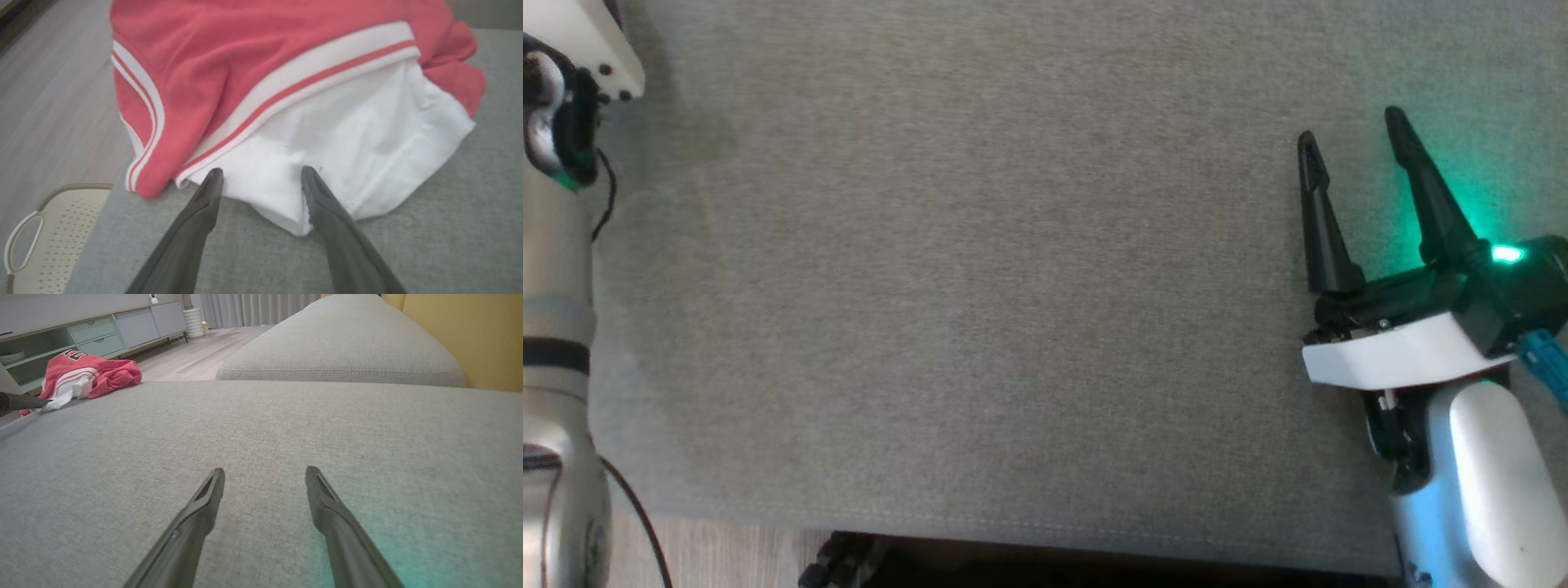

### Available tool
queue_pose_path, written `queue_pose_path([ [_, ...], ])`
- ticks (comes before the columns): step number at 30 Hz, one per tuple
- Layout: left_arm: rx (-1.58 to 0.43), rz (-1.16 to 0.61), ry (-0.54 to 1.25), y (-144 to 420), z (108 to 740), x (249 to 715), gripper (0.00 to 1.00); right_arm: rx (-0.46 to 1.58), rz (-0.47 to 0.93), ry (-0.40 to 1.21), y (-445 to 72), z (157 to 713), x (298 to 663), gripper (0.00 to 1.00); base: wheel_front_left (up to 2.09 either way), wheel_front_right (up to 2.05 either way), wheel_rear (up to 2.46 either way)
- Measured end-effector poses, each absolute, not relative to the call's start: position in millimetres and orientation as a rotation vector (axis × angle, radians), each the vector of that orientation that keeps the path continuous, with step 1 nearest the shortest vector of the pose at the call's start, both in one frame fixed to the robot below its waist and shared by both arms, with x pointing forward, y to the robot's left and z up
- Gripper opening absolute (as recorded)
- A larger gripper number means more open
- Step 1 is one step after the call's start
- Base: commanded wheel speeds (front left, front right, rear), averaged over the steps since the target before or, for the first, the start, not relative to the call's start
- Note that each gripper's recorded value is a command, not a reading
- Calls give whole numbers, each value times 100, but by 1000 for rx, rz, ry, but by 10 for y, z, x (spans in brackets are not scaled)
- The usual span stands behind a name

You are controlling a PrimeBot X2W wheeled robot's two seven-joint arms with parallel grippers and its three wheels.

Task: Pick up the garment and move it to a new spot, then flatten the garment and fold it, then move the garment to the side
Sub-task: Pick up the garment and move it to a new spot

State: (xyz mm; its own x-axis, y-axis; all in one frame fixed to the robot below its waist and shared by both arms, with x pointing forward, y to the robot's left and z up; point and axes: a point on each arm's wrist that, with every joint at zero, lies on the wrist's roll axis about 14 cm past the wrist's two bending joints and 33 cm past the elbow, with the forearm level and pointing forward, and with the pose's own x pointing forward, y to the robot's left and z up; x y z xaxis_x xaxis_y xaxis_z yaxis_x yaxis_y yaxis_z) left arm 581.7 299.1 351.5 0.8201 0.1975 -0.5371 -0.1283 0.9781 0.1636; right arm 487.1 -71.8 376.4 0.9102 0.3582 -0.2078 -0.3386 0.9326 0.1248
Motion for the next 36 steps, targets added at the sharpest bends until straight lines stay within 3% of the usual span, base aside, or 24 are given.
queue_pose_path([
  [3, 120, 176, 607, 2993, 3449, 5884, 100, 83, 347, 230, -769, 3745, 4875, 100, 0, 0, 0],
  [5, 109, 186, 612, 3016, 3448, 5920, 50, 81, 342, 229, -791, 3746, 4877, 100, 0, 0, 0],
  [6, 104, 187, 613, 3013, 3446, 5931, 19, 80, 340, 227, -799, 3749, 4878, 100, 0, 0, 0],
  [7, 101, 189, 617, 3012, 3432, 5928, 0, 81, 337, 226, -808, 3754, 4879, 100, 0, 0, 0],
  [19, 166, 213, 491, 3165, 3817, 5940, 0, 85, 321, 198, -858, 3882, 4873, 100, 0, 0, 0],
  [25, 264, 192, 282, 3214, 4654, 6105, 0, 105, 319, 138, -860, 4143, 4834, 100, 0, 0, 0],
  [36, 414, 2, -46, 2584, 6230, 6073, 0, 135, 236, 3, -1162, 4751, 4578, 100, 0, 0, 0],
])
